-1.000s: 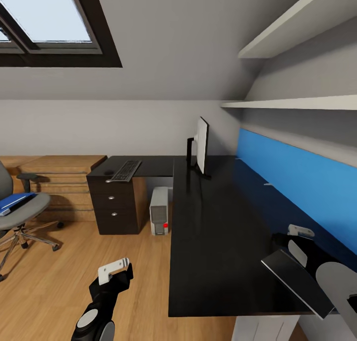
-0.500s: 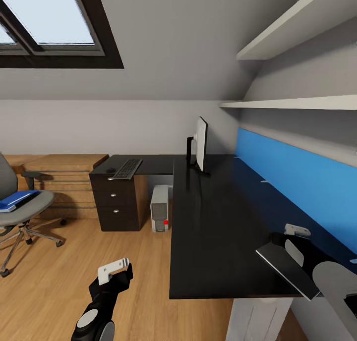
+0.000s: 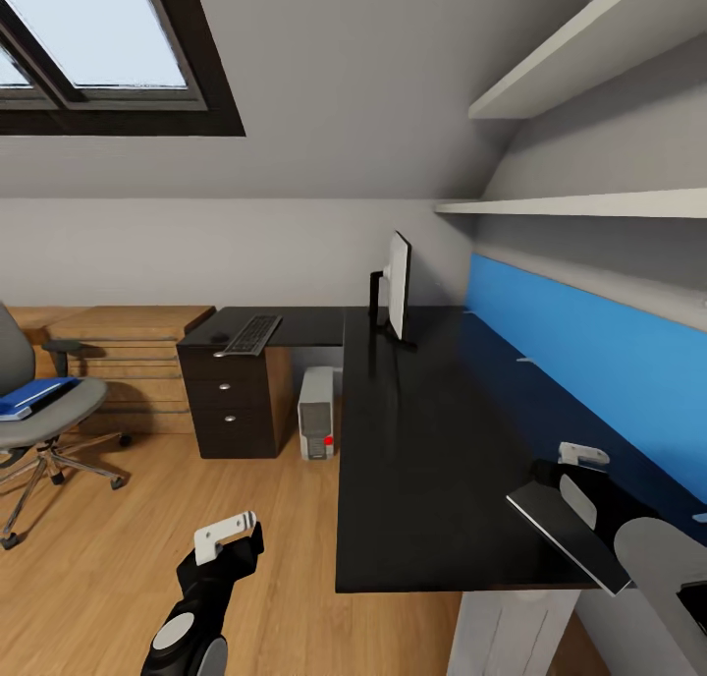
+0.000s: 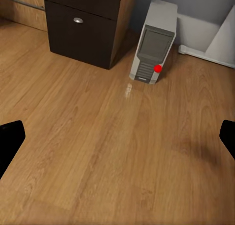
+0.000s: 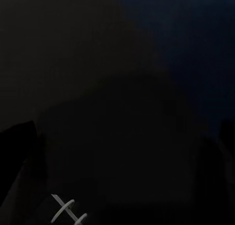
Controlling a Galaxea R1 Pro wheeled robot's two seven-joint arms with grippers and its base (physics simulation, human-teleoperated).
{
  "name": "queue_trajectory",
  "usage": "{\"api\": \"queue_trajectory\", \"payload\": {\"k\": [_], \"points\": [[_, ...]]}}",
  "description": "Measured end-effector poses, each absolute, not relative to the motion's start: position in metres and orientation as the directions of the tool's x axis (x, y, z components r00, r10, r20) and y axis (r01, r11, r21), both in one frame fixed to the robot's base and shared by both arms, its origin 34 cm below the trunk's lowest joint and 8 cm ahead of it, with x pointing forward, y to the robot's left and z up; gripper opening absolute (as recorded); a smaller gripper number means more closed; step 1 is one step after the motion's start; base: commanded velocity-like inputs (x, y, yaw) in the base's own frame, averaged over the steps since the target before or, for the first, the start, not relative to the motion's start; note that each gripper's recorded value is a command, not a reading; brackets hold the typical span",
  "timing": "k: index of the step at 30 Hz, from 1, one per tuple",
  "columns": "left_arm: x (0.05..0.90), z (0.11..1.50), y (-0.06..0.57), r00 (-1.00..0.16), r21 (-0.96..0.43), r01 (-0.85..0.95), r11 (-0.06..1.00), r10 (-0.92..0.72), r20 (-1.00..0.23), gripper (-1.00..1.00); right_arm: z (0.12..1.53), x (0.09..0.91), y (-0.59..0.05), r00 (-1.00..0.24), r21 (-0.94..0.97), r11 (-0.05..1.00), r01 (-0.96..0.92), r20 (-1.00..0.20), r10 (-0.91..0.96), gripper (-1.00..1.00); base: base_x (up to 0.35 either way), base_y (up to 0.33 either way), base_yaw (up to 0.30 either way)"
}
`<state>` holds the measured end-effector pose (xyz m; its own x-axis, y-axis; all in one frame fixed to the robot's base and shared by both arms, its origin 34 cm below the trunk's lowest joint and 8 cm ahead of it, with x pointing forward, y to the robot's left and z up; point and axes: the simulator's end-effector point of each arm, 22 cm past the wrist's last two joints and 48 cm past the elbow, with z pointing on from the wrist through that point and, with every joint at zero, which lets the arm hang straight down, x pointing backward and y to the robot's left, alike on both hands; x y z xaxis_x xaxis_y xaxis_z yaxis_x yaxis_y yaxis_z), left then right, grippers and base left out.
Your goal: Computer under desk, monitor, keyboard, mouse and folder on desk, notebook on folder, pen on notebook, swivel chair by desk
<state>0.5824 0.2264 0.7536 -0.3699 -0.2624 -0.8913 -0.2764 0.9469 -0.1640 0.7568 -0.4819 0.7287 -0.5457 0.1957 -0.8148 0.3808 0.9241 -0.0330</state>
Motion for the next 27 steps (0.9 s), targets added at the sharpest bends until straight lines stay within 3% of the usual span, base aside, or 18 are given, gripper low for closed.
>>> {"api": "queue_trajectory", "payload": {"k": [10, 27], "points": [[0.5825, 0.7535, 0.2262, -0.370, -0.164, -0.276, 0.947, -0.263, -0.891, 1.00, 0.7285, 0.7574, -0.4807, -0.544, -0.027, 0.924, 0.380, -0.815, 0.200, 1.00, -0.107, 0.000, 0.000], [0.5824, 0.7536, 0.2264, -0.370, -0.164, -0.276, 0.947, -0.262, -0.891, 1.00, 0.7286, 0.7572, -0.4807, -0.544, -0.026, 0.924, 0.381, -0.815, 0.201, 1.00, -0.010, 0.000, 0.000]]}}
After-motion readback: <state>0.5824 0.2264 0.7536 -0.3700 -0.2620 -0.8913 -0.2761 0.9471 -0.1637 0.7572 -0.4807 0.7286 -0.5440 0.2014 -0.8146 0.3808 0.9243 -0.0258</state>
